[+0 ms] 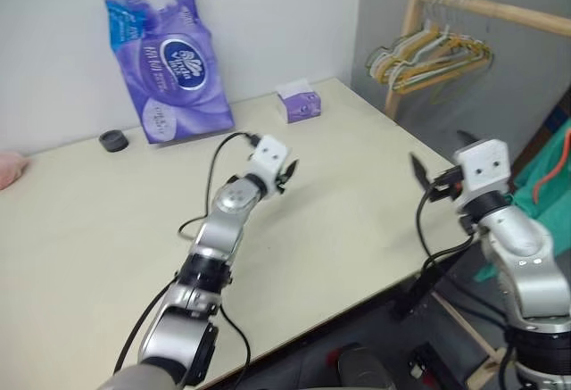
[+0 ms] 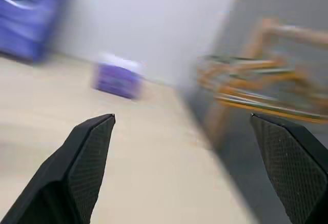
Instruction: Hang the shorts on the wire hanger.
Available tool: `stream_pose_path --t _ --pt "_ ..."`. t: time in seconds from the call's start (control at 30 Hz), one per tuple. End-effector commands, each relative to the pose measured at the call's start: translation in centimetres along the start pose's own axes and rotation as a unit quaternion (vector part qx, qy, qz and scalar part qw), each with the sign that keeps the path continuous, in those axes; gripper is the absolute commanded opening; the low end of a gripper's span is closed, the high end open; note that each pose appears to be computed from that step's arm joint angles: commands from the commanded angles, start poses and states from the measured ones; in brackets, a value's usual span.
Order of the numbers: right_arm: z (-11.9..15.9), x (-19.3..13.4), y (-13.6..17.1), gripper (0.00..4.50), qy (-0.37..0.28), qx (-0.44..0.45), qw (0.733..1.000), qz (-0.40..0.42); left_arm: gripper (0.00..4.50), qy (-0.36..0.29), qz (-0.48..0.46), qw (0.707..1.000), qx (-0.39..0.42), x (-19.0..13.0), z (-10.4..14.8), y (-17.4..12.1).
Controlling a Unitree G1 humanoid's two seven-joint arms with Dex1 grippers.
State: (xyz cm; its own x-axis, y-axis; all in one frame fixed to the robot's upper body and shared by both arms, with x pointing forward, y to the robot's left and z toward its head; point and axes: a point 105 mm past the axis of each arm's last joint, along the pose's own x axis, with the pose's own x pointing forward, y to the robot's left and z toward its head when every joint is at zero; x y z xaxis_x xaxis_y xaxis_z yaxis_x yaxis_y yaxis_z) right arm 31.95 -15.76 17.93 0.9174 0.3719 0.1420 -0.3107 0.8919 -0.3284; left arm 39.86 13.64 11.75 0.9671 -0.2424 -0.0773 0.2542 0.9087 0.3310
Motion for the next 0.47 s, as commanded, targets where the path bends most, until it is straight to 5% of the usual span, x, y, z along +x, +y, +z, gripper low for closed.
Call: stream_pose_path --t 0.03,0.2,0.47 --pt "0.2 0.9 2.5 4.48 -0.021 0.018 0.998 0.048 2.40 0.002 0.145 0.989 -0.018 -2.3 -0.7 4.7" --pt "-2.9 3.8 7.5 4.48 0.013 0.094 0.991 0.094 2.40 0.089 0.275 0.955 -0.071 -8.3 -7.4 7.9" --pt "-3.7 5.1 8.4 4.48 0.015 0.107 0.989 0.104 2.40 0.092 0.297 0.947 -0.078 -10.0 -7.6 8.4"
